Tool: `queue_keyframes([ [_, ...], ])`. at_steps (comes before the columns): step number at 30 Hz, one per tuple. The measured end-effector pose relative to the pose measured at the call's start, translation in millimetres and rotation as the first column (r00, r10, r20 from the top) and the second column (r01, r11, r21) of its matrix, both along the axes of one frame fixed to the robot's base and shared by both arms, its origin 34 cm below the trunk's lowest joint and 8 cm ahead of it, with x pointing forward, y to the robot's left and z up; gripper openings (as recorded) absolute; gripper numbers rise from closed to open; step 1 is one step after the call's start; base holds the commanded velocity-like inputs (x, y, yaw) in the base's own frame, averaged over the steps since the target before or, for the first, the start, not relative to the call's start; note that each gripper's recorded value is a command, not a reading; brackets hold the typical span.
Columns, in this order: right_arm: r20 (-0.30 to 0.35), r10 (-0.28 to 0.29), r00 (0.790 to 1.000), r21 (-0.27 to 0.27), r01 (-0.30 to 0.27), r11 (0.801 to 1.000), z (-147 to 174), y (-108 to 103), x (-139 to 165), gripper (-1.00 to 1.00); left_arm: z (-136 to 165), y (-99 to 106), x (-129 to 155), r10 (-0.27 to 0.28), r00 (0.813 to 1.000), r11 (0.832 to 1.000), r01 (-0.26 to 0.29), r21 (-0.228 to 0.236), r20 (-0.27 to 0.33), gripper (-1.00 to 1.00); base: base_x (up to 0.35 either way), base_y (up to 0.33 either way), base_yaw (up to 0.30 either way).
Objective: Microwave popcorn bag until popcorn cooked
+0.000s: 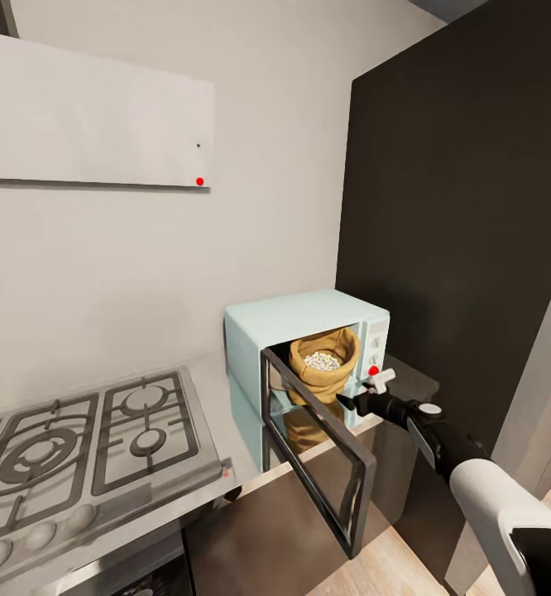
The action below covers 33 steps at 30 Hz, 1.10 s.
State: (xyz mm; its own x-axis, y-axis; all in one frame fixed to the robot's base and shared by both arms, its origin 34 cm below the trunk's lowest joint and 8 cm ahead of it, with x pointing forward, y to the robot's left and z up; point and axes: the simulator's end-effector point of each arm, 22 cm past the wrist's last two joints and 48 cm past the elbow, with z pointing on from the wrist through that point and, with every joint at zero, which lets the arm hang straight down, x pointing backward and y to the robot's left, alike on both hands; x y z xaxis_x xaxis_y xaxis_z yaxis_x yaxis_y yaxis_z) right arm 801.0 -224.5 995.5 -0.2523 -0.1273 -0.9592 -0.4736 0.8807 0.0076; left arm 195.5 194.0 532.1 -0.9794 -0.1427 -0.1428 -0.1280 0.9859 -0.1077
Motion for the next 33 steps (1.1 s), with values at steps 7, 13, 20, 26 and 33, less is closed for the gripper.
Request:
queue_keyframes([
  [7, 0.025, 0.001, 1.000, 0.022, -0.001, 1.000, 7, 1, 1, 1.00, 0, 3, 0, 0.000, 1.000, 1.000, 0.000, 0.004, 0.001, 1.00, 0.157, 0.000, 0.000],
  [13, 0.016, 0.001, 1.000, 0.023, -0.001, 1.000, 3, 1, 0, 1.00, 0, 4, 0, 0.000, 1.000, 1.000, 0.000, 0.005, 0.000, 1.00, 0.234, 0.000, 0.000],
  [20, 0.000, 0.122, 0.992, 0.064, -0.122, 0.990, 2, 35, -14, 1.00, 0, 4, 0, 0.000, 1.000, 1.000, 0.000, 0.005, 0.001, 1.00, 0.038, 0.000, 0.000],
  [26, -0.017, 0.189, 0.982, 0.093, -0.186, 0.978, -4, 63, -24, 1.00, 0, 4, 2, 0.000, 1.000, 1.000, 0.000, 0.005, 0.005, 1.00, 0.000, 0.000, 0.000],
  [33, 0.003, 0.200, 0.980, 0.105, -0.199, 0.974, 5, 73, -23, 1.00, 0, 4, 4, 0.001, 1.000, 1.000, -0.001, 0.006, 0.007, 1.00, 0.000, 0.000, 0.000],
])
